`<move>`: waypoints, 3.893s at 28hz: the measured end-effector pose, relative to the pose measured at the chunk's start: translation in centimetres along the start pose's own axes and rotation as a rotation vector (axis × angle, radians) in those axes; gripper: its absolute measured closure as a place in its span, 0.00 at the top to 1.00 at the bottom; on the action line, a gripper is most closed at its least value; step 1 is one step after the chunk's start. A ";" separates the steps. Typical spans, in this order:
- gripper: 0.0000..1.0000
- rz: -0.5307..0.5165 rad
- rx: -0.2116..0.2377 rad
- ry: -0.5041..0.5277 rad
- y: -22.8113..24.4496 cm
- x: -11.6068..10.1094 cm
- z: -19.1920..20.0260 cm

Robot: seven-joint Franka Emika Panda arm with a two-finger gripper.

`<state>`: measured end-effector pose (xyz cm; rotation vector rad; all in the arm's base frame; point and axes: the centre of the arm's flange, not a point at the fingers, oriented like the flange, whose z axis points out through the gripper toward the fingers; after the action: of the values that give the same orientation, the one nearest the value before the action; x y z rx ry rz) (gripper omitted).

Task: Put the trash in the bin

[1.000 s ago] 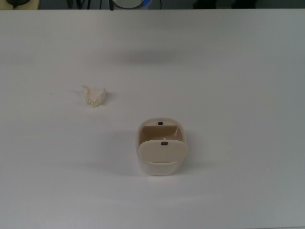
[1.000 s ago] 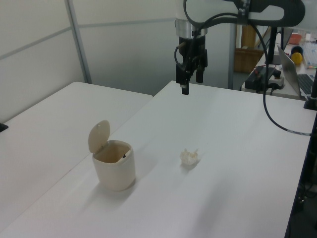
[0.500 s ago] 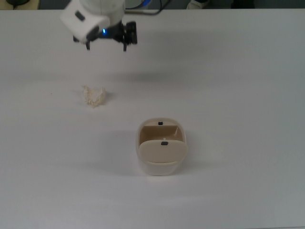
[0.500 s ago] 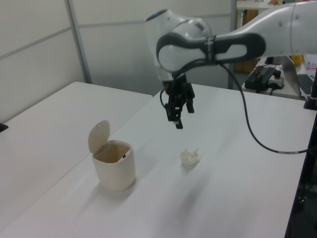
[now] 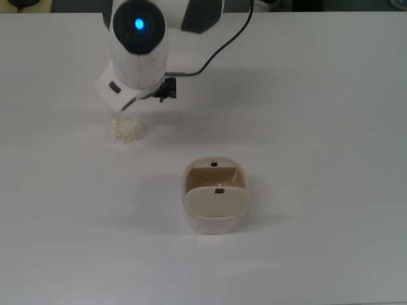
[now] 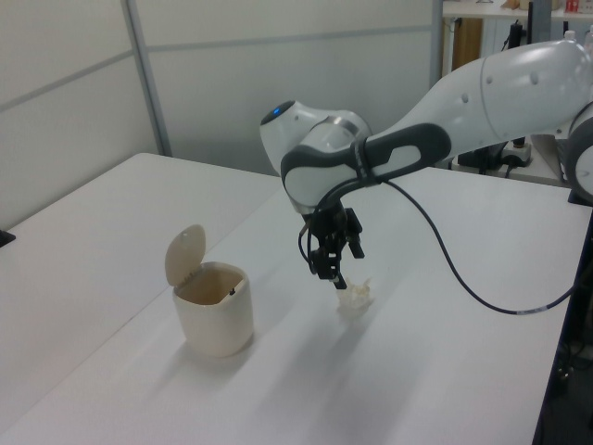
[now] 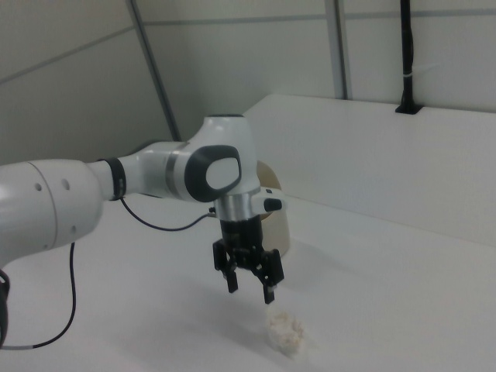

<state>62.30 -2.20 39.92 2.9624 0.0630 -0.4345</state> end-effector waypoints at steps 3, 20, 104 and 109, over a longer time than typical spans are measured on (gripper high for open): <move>0.85 -0.003 -0.011 0.000 0.1 1.4 2.2; 0.18 -0.007 -0.015 0.023 0.0 3.5 4.7; 1.00 0.056 0.078 0.303 2.8 -12.3 -21.4; 1.00 0.080 0.156 0.311 4.1 -12.6 -21.5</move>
<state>56.51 -3.29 64.46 3.1445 -0.0589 0.0355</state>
